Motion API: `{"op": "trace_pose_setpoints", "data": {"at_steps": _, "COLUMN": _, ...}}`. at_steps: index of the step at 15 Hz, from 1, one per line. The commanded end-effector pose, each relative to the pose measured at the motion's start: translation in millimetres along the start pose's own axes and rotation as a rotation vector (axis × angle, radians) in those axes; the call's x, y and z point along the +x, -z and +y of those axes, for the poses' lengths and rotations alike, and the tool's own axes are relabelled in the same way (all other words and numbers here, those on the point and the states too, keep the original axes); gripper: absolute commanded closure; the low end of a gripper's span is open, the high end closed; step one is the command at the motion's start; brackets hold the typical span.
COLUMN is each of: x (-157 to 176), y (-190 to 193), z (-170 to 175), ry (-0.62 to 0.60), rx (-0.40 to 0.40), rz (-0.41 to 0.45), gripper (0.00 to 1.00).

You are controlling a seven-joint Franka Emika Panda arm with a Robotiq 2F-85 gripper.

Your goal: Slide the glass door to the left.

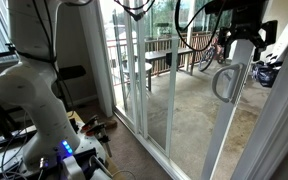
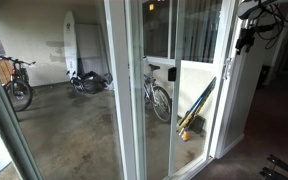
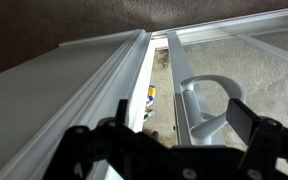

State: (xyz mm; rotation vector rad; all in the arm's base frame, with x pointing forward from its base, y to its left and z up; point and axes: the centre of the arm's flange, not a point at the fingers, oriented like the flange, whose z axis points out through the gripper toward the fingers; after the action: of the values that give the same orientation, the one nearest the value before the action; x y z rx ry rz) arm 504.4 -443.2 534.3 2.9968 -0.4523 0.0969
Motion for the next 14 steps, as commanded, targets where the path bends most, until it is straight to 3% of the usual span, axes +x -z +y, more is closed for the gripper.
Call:
{"op": "trace_pose_setpoints", "data": {"at_steps": 1, "x": 5, "y": -5, "z": 6, "ry": 0.003, "rx": 0.006, "rz": 0.015, "gripper": 0.0}}
{"op": "trace_pose_setpoints", "data": {"at_steps": 6, "x": 10, "y": -18, "z": 5, "ry": 0.055, "rx": -0.012, "rz": 0.058, "gripper": 0.0}}
{"op": "trace_pose_setpoints", "data": {"at_steps": 14, "x": 16, "y": -37, "z": -10, "ry": 0.262, "rx": -0.077, "rz": 0.156, "gripper": 0.0}}
